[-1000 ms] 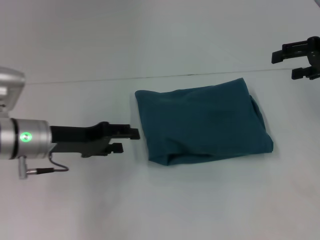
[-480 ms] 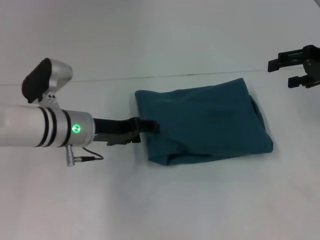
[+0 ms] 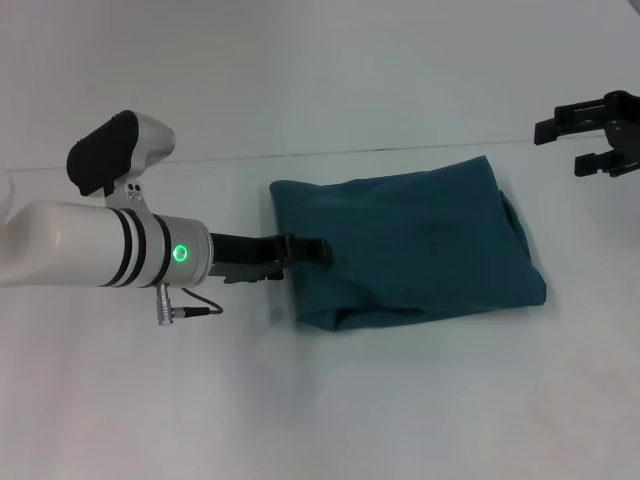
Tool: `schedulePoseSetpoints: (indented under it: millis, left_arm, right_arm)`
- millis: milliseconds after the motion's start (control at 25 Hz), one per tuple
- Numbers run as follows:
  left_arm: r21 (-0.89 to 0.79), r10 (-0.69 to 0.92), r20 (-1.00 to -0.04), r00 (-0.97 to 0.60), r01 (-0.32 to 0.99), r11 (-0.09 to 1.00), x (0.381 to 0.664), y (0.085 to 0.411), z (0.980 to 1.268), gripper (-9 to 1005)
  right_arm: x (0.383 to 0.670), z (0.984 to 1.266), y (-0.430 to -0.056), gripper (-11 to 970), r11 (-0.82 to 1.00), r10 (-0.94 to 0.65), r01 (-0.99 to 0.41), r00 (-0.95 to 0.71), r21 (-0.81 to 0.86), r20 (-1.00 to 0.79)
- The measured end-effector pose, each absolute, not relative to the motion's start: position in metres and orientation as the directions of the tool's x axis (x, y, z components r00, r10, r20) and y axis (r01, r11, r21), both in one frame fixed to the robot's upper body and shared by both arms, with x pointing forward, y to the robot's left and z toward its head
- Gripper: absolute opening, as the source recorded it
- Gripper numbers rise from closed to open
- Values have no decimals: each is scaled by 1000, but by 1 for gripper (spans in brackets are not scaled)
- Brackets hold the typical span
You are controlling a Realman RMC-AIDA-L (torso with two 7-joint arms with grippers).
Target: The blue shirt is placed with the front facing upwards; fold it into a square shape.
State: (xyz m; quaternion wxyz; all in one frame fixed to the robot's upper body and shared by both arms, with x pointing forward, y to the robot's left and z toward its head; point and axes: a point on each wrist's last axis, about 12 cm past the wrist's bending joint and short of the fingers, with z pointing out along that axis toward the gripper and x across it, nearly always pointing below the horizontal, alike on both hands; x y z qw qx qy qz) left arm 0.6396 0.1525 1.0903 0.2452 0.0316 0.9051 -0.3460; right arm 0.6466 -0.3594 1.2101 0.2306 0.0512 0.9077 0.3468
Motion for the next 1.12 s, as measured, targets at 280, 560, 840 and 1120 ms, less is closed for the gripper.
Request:
schedulePoseSetpoints:
  millis: [280, 560, 840, 1120]
  left_arm:
    - [-596, -105, -474, -874, 231, 769, 641, 149, 1089, 864]
    - [-555, -49, -492, -869, 269, 787, 641, 129, 1087, 864]
    - [-584, -83, -459, -885, 230, 778, 640, 135, 1088, 820]
    - [-592, -91, -453, -887, 223, 774, 640, 137, 1088, 657]
  right_arm:
    - [648, 1212, -358, 923, 751, 252, -73, -887, 656, -387]
    - [649, 1213, -355, 922, 748, 250, -79, -886, 659, -390]
    - [647, 1211, -358, 923, 745, 259, -72, -884, 663, -388]
    - [648, 1213, -358, 924, 742, 262, -77, -881, 666, -393]
